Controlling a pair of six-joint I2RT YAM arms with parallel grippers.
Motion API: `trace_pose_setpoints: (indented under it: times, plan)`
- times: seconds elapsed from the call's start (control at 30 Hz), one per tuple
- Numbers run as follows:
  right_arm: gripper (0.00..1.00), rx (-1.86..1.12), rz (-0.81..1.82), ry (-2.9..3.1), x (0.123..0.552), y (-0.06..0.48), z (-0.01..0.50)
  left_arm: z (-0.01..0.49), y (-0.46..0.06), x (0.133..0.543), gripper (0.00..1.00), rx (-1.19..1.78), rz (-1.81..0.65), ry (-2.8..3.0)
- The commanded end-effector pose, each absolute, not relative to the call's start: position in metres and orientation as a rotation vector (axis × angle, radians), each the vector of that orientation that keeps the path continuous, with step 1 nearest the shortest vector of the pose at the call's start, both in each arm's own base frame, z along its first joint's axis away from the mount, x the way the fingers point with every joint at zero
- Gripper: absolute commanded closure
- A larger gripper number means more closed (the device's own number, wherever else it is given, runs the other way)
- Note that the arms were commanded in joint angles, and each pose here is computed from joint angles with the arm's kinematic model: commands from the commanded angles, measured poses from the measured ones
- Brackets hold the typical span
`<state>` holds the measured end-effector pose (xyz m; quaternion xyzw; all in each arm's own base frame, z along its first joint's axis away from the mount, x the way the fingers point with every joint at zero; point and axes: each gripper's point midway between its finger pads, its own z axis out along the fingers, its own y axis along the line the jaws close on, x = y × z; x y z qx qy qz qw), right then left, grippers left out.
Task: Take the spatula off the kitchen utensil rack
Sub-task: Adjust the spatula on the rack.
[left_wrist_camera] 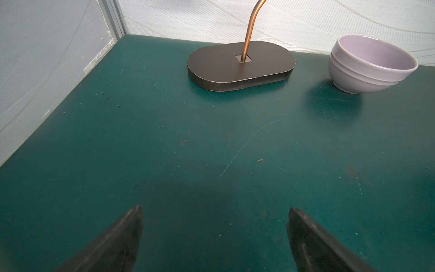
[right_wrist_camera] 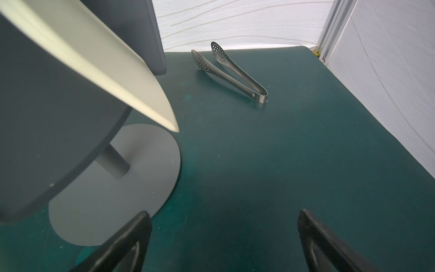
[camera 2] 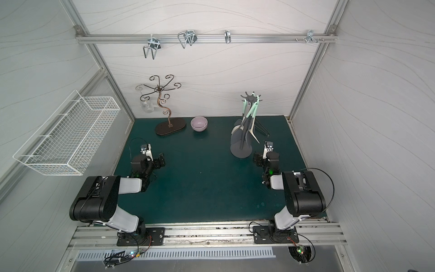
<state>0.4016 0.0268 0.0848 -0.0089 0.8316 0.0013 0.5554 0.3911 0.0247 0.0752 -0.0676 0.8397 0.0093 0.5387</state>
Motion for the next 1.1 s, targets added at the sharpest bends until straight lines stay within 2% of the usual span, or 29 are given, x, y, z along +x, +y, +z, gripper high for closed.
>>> trace_pose_setpoints:
  times: [0.0, 0.33, 0.5, 0.63, 0.77, 0.9, 1.07]
  plan:
    - [0.01, -0.036, -0.002, 1.969, 0.402, 0.029, 0.084, 0.09, 0.025, 0.401, 0.01, -0.154, 0.028, 1.951]
    - [0.01, -0.035, -0.001, 1.971, 0.402, 0.029, 0.083, 0.102, 0.021, 0.399, 0.01, -0.131, 0.029, 1.912]
    - [0.01, -0.087, 0.035, 1.942, 0.399, 0.038, 0.09, 0.146, 0.042, 0.382, 0.01, -0.404, 0.05, 1.952]
    - [0.01, -0.181, 0.003, 1.948, 0.394, 0.055, 0.131, 0.163, 0.027, 0.384, 0.01, -0.572, -0.145, 1.95]
    - [0.01, -0.024, 0.047, 2.037, 0.39, 0.049, 0.183, 0.16, 0.024, 0.382, 0.01, -0.599, -0.108, 2.015]
    - [0.01, 0.09, 0.049, 1.994, 0.379, 0.038, 0.234, 0.162, -0.011, 0.391, 0.01, -0.478, -0.312, 2.018]
    - [0.03, 0.16, 0.09, 1.893, 0.358, 0.032, 0.299, 0.168, -0.085, 0.407, 0.01, -0.231, -0.517, 2.071]
